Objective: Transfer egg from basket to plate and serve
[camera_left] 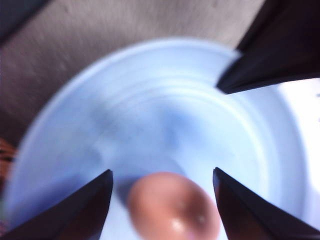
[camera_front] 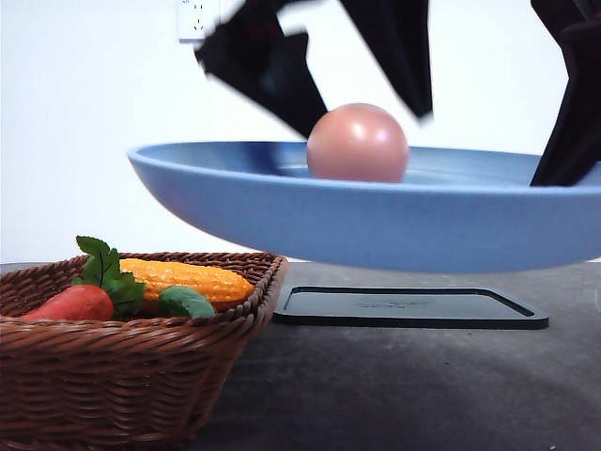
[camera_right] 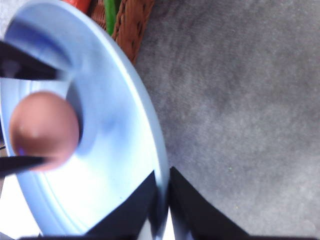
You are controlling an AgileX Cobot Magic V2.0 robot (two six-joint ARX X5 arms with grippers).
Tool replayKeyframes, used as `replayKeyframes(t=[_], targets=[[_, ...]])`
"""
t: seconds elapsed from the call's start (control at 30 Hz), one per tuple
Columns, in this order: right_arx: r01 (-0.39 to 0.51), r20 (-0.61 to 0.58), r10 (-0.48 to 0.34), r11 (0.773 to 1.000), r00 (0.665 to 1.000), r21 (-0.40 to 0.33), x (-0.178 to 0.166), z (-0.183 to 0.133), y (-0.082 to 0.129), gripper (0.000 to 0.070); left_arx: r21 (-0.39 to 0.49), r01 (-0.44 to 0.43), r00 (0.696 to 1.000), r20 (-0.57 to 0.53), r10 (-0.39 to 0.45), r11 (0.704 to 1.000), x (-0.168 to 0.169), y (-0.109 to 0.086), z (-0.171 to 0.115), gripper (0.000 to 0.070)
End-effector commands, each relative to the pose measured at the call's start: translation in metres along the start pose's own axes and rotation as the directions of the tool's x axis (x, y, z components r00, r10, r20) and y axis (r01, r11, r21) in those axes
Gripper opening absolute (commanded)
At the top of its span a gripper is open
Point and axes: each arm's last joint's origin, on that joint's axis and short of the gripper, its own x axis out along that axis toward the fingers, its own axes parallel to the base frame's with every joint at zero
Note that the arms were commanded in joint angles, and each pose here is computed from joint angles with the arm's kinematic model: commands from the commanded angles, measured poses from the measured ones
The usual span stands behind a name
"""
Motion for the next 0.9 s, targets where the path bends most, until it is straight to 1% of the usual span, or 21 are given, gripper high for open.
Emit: replayKeyframes(t=[0.0,0.07,0.2,0.27,0.37,0.47,0.57,0.63,0.73,0.8,0.87], targets=[[-0.013,-0.015,0.013,1.0,1.0,0.011,0.001,0.003,0.001,0.0,0.037,0.0,0.999,0.048,-0.002,0.999,-0.019,-0.003,0.006,0.0409],[-0.007,-0.031,0.008,1.0,0.999,0.025,0.003,0.002,0.0,0.0,0.044,-0.018,0.997,0.072,0.014,0.999,-0.036,-0.001,0.006,0.0409],[-0.002,-0.053,0.004,0.999,0.999,0.042,0.007,0.004,-0.003,0.0,0.042,-0.084,0.987,0.139,0.077,0.996,-0.075,0.005,-0.001,0.0409],[0.004,-0.066,0.0,0.999,0.998,0.053,0.011,0.006,-0.006,0.0,0.032,-0.119,0.978,0.176,0.112,0.992,-0.093,0.008,-0.007,0.0409],[0.016,-0.073,-0.01,0.996,0.997,0.083,0.015,0.011,-0.013,0.0,0.001,-0.179,0.956,0.235,0.174,0.984,-0.12,0.013,-0.018,0.0409],[0.007,-0.049,-0.002,0.995,0.999,0.103,0.017,0.019,-0.021,0.0,-0.036,-0.247,0.923,0.294,0.246,0.968,-0.146,0.017,-0.032,0.0409],[-0.051,-0.01,0.052,0.992,0.999,0.117,0.02,0.029,-0.03,0.0,-0.078,-0.315,0.878,0.355,0.321,0.946,-0.17,0.019,-0.046,0.0409],[-0.06,0.019,0.058,0.989,0.998,0.136,0.02,0.037,-0.039,0.0,-0.108,-0.351,0.843,0.396,0.364,0.93,-0.186,0.02,-0.057,0.0409],[-0.047,0.052,0.039,0.984,0.998,0.173,0.018,0.051,-0.054,0.0,-0.147,-0.379,0.796,0.451,0.404,0.913,-0.205,0.021,-0.071,0.0409],[-0.041,0.075,0.027,0.981,0.997,0.189,0.017,0.063,-0.062,0.0,-0.165,-0.381,0.773,0.483,0.411,0.91,-0.216,0.021,-0.079,0.0409],[-0.036,0.096,0.016,0.979,0.995,0.203,0.015,0.076,-0.069,0.0,-0.177,-0.375,0.756,0.51,0.41,0.91,-0.224,0.021,-0.087,0.0409]])
